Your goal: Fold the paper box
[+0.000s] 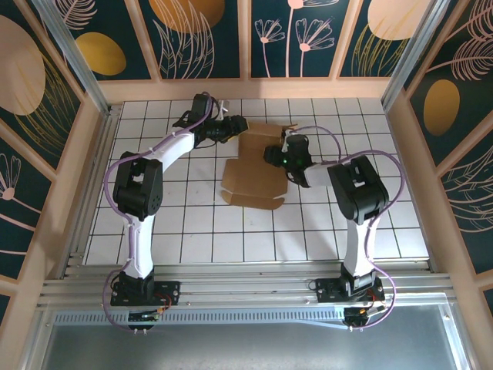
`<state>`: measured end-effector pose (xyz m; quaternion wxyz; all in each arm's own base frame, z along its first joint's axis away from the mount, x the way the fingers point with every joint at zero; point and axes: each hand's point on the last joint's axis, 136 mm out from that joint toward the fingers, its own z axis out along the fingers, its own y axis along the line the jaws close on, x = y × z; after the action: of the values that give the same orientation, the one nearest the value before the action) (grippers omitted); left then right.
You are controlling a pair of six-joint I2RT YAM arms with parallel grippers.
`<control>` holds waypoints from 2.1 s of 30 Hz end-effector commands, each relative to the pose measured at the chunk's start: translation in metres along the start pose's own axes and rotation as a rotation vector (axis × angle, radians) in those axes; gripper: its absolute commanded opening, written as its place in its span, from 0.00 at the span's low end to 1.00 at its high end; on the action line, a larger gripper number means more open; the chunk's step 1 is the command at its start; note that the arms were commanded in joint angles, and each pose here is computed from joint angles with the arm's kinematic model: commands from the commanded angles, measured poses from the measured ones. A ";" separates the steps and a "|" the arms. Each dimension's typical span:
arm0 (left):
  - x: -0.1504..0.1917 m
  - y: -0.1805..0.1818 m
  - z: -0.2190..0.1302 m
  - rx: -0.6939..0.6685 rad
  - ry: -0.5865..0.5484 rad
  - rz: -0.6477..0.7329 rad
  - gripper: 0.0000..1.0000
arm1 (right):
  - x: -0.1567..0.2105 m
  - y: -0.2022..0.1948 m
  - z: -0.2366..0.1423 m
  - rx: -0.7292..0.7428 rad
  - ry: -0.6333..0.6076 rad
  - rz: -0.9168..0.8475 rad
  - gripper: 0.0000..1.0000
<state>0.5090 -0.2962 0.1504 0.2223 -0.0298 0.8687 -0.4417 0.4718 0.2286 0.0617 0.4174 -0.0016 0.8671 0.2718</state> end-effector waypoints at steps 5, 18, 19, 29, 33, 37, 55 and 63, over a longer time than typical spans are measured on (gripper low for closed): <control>0.010 -0.016 0.009 0.044 0.049 0.002 0.59 | -0.030 0.028 -0.054 -0.108 -0.072 -0.052 0.61; 0.007 -0.017 0.010 0.042 0.049 0.008 0.59 | -0.045 0.042 -0.141 -0.126 -0.165 -0.205 0.70; 0.007 -0.018 0.010 0.042 0.048 0.010 0.59 | -0.051 0.038 -0.150 -0.116 -0.175 -0.232 0.73; 0.004 -0.022 0.007 0.046 0.039 0.010 0.60 | -0.068 -0.046 -0.128 0.072 -0.045 -0.299 0.77; -0.001 -0.029 -0.003 0.035 0.011 0.044 0.63 | -0.068 -0.056 -0.105 0.076 -0.031 -0.280 0.71; -0.012 -0.045 -0.033 -0.022 -0.069 0.127 0.64 | -0.074 -0.062 -0.095 0.097 -0.062 -0.284 0.52; 0.140 -0.102 -0.008 0.010 -0.149 0.406 0.27 | -0.073 -0.063 -0.085 0.234 -0.047 -0.307 0.13; 0.167 -0.060 0.063 -0.076 -0.106 0.435 0.16 | -0.077 -0.053 -0.087 0.253 -0.033 -0.291 0.10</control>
<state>0.3478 -0.4164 0.0903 0.3073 0.1379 0.8752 -0.3472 0.4667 0.1261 0.1230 0.4557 -0.0794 0.8799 0.1084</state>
